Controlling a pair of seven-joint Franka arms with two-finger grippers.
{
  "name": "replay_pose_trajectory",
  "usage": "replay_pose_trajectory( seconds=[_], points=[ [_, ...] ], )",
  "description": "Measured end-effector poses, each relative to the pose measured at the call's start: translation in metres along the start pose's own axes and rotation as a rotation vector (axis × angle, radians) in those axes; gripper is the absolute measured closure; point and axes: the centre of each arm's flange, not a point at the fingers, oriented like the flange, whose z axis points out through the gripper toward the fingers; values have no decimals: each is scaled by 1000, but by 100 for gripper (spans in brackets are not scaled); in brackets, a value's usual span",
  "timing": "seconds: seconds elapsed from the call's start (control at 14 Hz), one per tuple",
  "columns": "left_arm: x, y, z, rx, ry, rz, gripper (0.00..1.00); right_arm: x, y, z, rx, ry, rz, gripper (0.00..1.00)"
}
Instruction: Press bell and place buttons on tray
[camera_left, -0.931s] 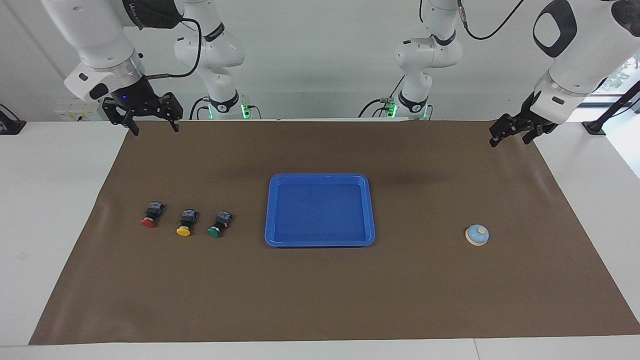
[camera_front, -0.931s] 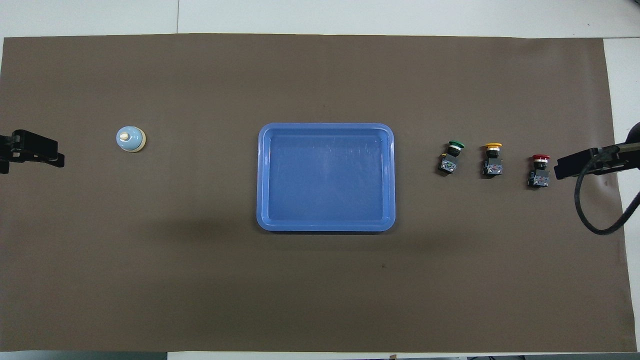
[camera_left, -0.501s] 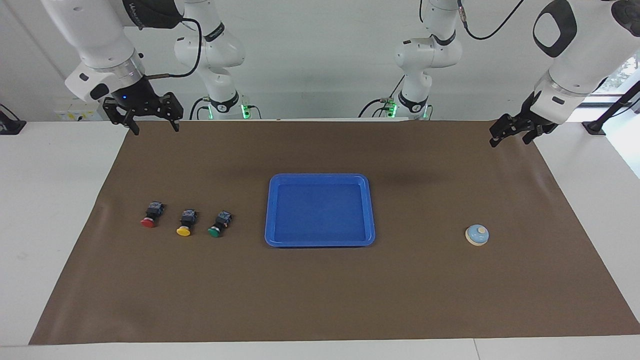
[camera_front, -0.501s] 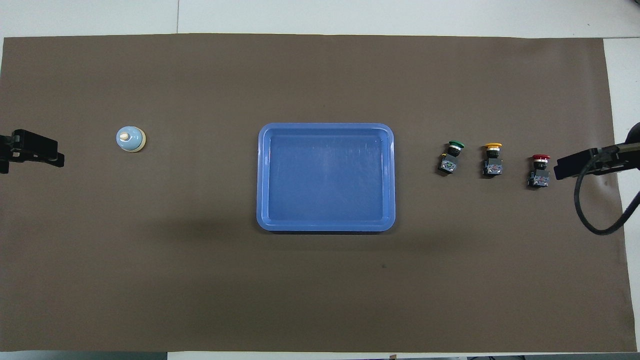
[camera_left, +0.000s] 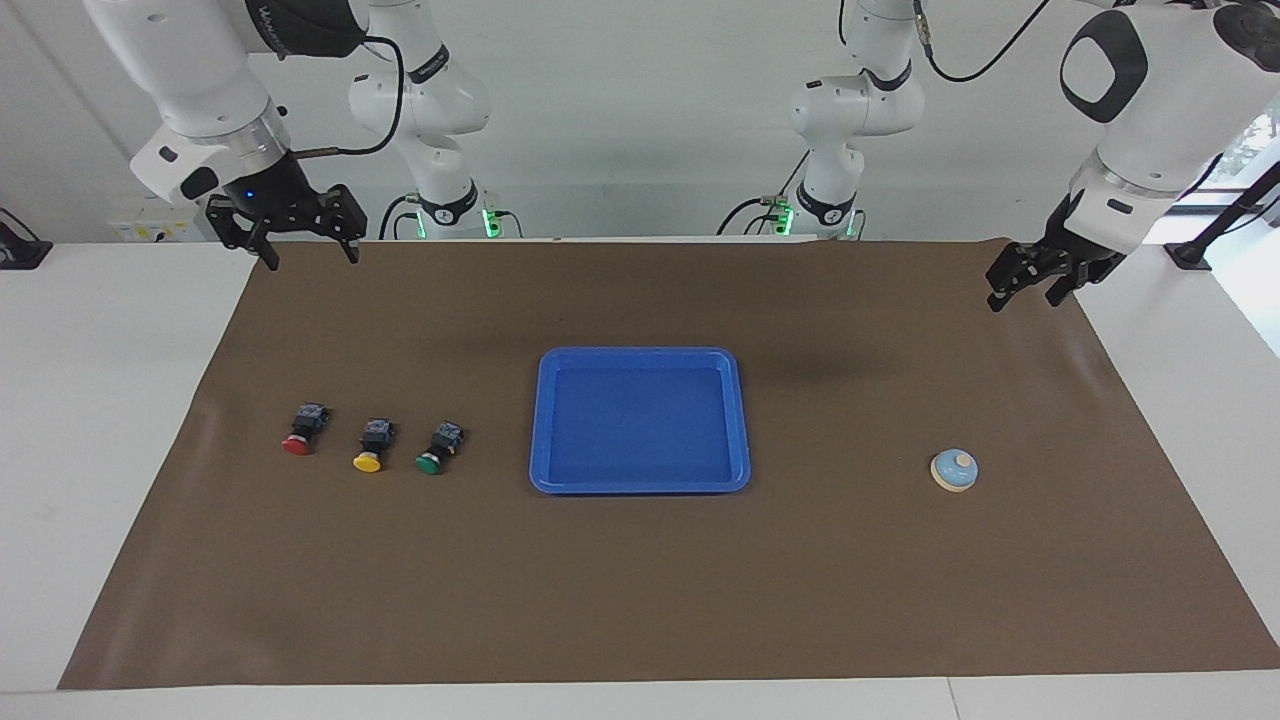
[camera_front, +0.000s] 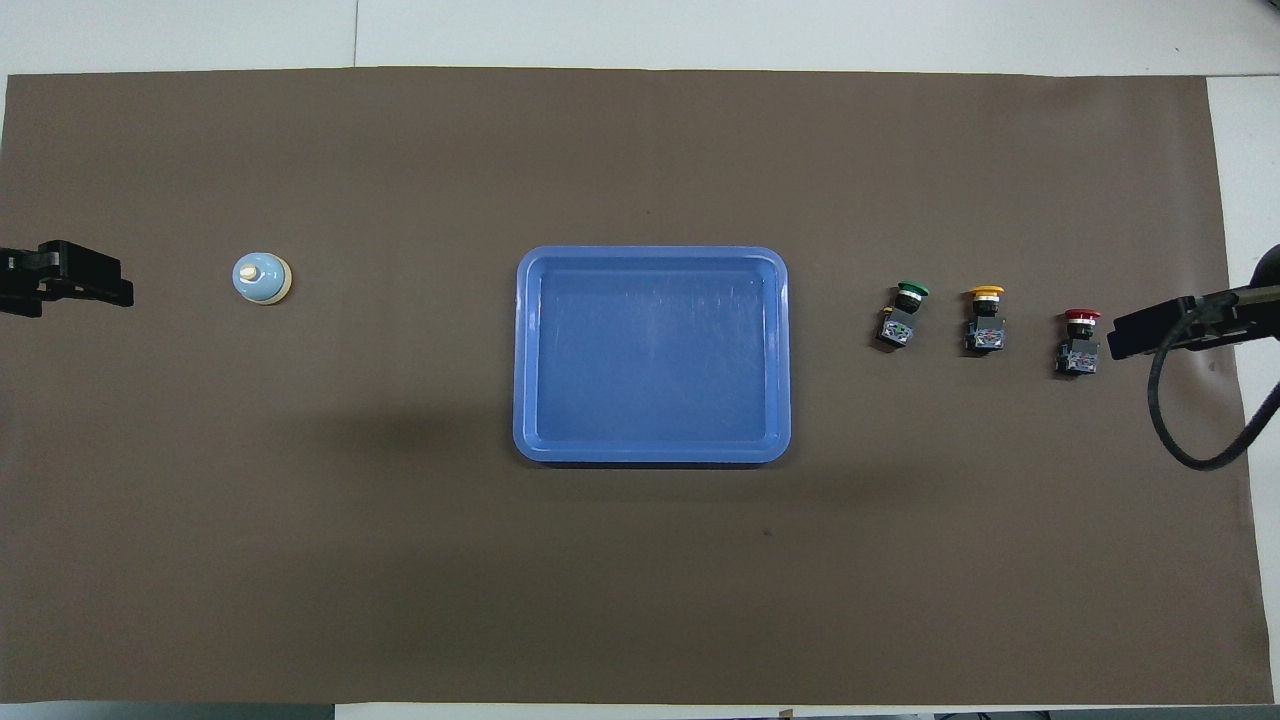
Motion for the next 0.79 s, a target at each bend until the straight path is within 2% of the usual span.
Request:
replay_pose_trajectory(
  seconds=[0.14,0.21,0.43,0.5,0.79],
  points=[
    [-2,-1,13,0,1,-2,44,0,0,0,0,0,0,0],
    [-2,-2,17,0,5,-4,60,0,0,0,0,0,0,0],
    [6,-5,36,1,40,-10,96,0,0,0,0,0,0,0],
    [15,-6,50,2,48,-11,99,0,0,0,0,0,0,0],
    [56,-5,131,9,62,-11,99,0,0,0,0,0,0,0]
  ],
)
